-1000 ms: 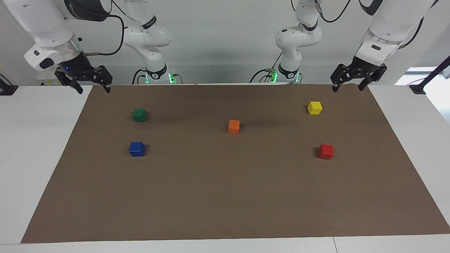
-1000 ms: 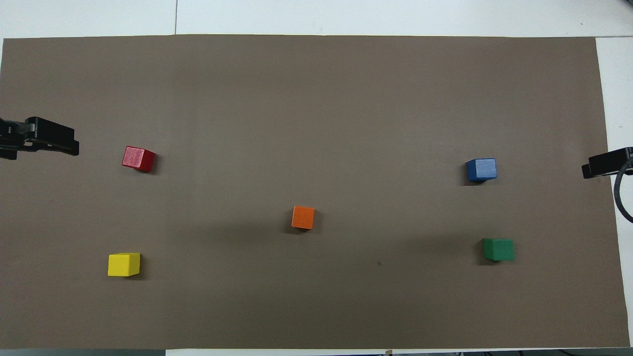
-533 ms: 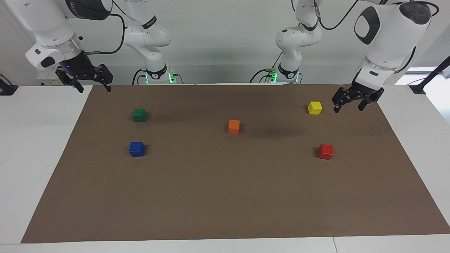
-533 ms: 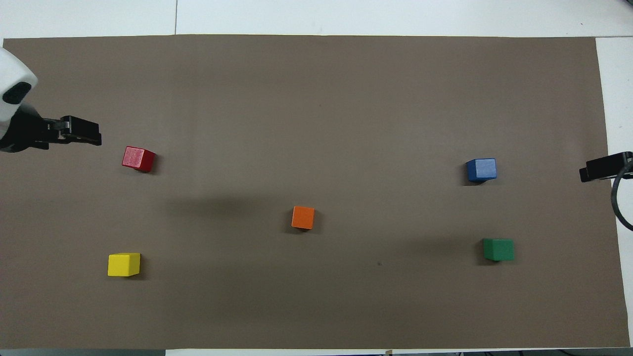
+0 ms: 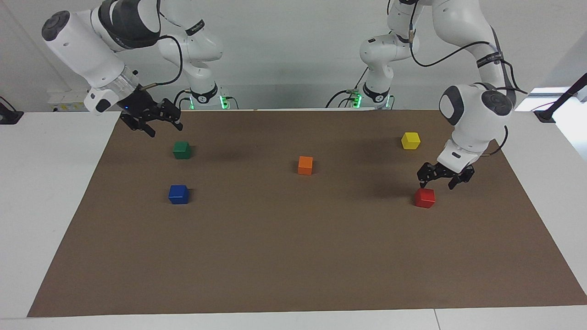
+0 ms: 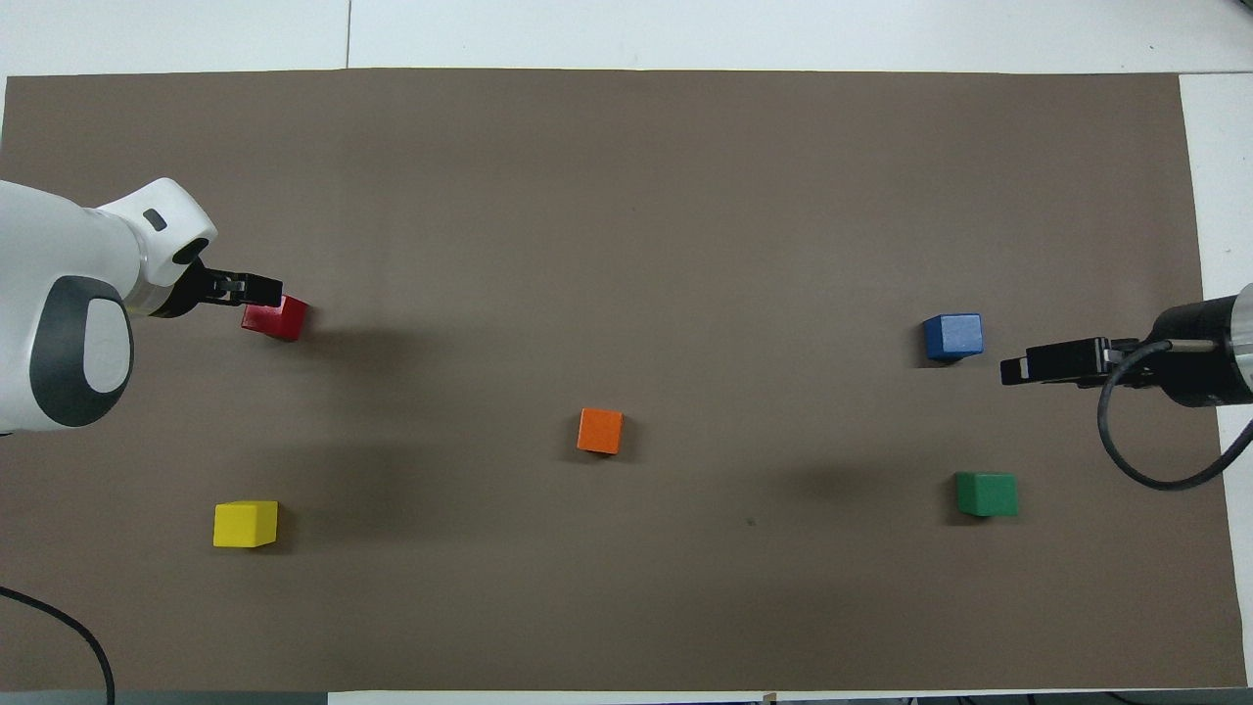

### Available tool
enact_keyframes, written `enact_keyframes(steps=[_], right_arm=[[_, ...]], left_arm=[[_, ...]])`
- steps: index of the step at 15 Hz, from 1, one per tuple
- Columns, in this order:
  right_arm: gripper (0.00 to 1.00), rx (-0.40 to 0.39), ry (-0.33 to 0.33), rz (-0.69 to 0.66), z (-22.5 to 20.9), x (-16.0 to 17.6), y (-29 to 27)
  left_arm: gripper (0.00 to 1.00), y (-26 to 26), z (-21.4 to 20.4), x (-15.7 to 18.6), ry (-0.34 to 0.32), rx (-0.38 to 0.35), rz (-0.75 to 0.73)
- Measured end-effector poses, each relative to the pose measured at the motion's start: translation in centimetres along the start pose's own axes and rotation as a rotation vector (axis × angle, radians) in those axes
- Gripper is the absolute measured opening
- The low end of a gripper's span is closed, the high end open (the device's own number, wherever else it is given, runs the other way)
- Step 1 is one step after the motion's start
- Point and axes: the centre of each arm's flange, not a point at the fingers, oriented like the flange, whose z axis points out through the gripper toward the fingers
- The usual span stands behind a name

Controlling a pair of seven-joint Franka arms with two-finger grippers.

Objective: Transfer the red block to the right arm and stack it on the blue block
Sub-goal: 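Grasp the red cube with the left gripper while the right gripper advances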

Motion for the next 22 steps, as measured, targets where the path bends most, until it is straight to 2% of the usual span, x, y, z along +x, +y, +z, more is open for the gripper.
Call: enact_keyframes(steps=[5, 8, 10, 13, 14, 16, 17, 20, 22], right_arm=[[1.0, 0.412, 0.066, -0.024, 3.6, 0.9, 1.1], [1.0, 0.636, 0.098, 0.011, 6.0, 1.5, 0.8], [1.0, 0.76, 0.081, -0.001, 7.4, 1.3, -0.5], [1.0, 0.913, -0.001, -0.066, 10.2, 0.7, -1.4], [1.0, 0.954, -0.035, -0.076, 11.0, 0.5, -1.3], [1.0, 1.099, -0.092, -0.085, 13.1, -0.2, -1.4], [1.0, 1.168, -0.108, -0.089, 14.7, -0.3, -1.3], [1.0, 1.374, -0.133, -0.059, 18.9, 0.3, -1.5], [1.0, 1.513, -0.152, -0.037, 20.6, 0.7, -3.3]], left_arm=[[1.0, -0.6, 4.4, 0.3, -0.004, -0.009, 0.02], [1.0, -0.5, 6.1, 0.3, -0.014, -0.014, 0.025], [1.0, -0.5, 6.2, 0.2, -0.016, -0.014, 0.026], [1.0, -0.4, 6.6, -0.1, -0.027, -0.016, 0.027], [0.93, -0.3, 6.9, -0.3, -0.033, -0.017, 0.027], [0.62, 0.0, 7.3, -0.6, -0.055, -0.02, -0.016], [0.54, 0.2, 7.2, -0.7, -0.069, -0.02, -0.054], [0.54, 2.5, 4.8, 0.0, -0.155, -0.017, -0.22], [0.54, 6.0, -0.7, 1.2, -0.239, -0.038, -0.347]])
